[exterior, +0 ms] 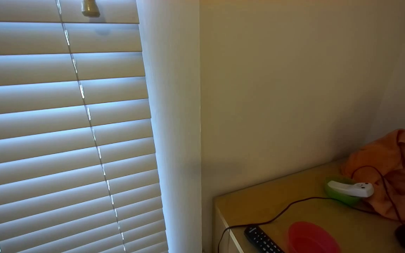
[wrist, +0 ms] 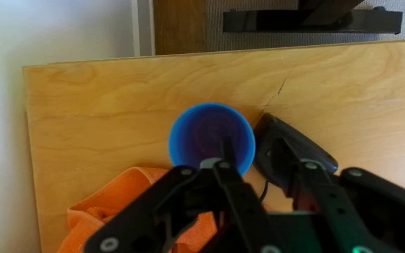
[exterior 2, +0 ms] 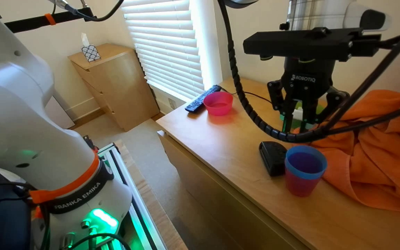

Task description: Put the blue cup in the pink cup

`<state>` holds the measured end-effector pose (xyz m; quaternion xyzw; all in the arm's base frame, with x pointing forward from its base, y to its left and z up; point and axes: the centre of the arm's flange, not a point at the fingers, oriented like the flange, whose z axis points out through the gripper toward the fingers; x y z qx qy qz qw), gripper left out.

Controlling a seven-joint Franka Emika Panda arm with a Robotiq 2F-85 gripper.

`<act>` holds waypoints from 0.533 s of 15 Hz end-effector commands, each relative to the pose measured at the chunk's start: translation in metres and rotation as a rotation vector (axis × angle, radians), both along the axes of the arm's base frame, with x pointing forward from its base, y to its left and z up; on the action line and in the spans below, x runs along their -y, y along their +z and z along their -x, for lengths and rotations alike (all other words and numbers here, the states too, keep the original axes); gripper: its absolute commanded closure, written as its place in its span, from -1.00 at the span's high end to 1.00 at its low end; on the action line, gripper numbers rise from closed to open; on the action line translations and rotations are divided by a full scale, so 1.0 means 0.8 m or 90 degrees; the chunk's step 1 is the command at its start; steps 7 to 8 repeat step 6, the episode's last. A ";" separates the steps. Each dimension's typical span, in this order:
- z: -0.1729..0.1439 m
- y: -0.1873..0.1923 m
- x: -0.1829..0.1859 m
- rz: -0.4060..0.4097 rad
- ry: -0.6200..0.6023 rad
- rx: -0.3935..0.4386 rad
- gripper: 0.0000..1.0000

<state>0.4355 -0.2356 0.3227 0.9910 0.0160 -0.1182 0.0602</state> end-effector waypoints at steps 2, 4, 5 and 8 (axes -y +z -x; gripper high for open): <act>0.011 0.014 0.002 -0.019 0.004 0.005 0.47; 0.013 0.023 0.007 -0.033 0.011 0.042 0.78; 0.014 0.027 0.007 -0.045 0.017 0.055 0.90; 0.000 0.015 0.004 -0.019 0.007 0.026 0.58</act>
